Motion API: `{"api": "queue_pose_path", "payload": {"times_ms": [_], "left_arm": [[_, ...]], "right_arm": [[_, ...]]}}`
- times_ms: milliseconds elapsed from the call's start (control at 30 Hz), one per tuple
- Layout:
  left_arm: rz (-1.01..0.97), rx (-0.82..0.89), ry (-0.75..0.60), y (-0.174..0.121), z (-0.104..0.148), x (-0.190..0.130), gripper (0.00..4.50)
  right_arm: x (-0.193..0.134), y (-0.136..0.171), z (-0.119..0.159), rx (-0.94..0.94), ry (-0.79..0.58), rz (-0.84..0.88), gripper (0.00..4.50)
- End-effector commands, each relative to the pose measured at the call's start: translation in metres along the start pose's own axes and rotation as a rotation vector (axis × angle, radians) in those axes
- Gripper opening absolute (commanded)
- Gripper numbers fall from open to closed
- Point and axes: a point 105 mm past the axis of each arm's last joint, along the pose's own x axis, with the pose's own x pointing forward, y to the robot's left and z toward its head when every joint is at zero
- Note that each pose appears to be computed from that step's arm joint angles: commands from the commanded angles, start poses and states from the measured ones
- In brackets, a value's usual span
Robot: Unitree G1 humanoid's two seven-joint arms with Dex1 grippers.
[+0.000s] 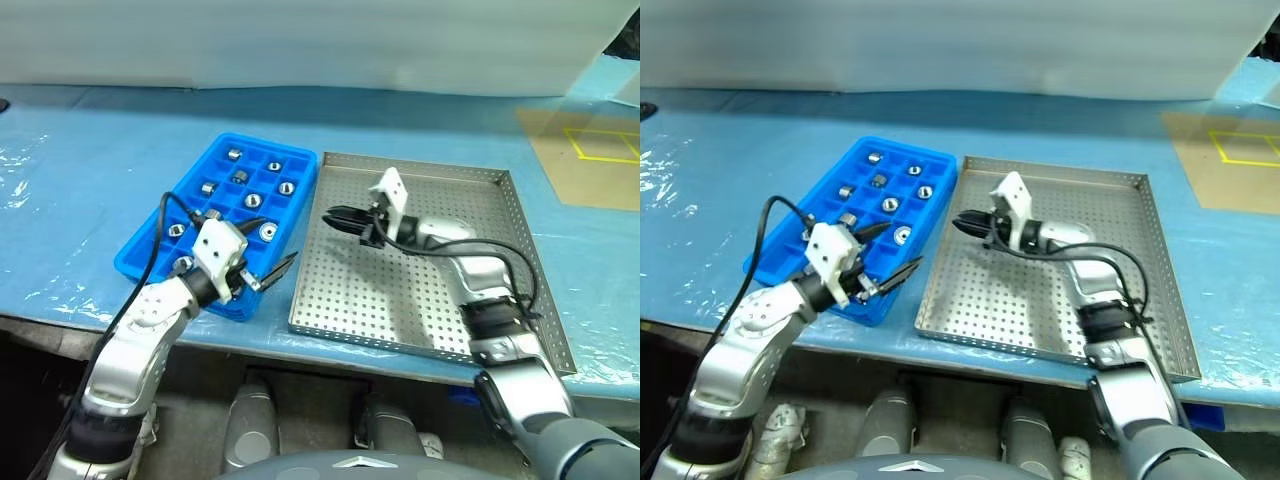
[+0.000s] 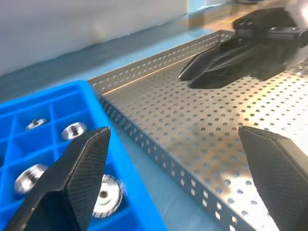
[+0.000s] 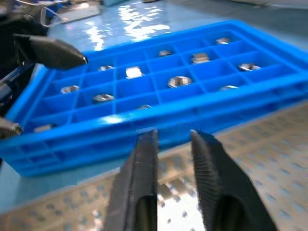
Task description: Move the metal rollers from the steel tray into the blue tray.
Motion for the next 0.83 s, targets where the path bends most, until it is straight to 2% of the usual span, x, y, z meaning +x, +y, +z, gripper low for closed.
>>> {"api": "queue_pose_path", "payload": {"times_ms": [33,233,500,833], "left_arm": [[-0.064,0.027,-0.046,-0.002,0.006,0.015,4.5],[-0.149,0.023,-0.069,0.0,0.003,0.031,4.5],[-0.217,-0.014,-0.127,0.003,0.007,0.04,4.5],[-0.223,0.022,-0.122,0.0,0.005,0.041,4.5]], "right_arm": [[-0.029,-0.004,0.009,-0.034,-0.031,-0.093,2.39],[-0.063,-0.003,-0.001,-0.018,-0.026,-0.216,4.46],[-0.068,0.001,0.003,-0.019,-0.072,-0.274,4.46],[-0.058,0.0,0.016,-0.059,-0.109,-0.262,4.46]]}}
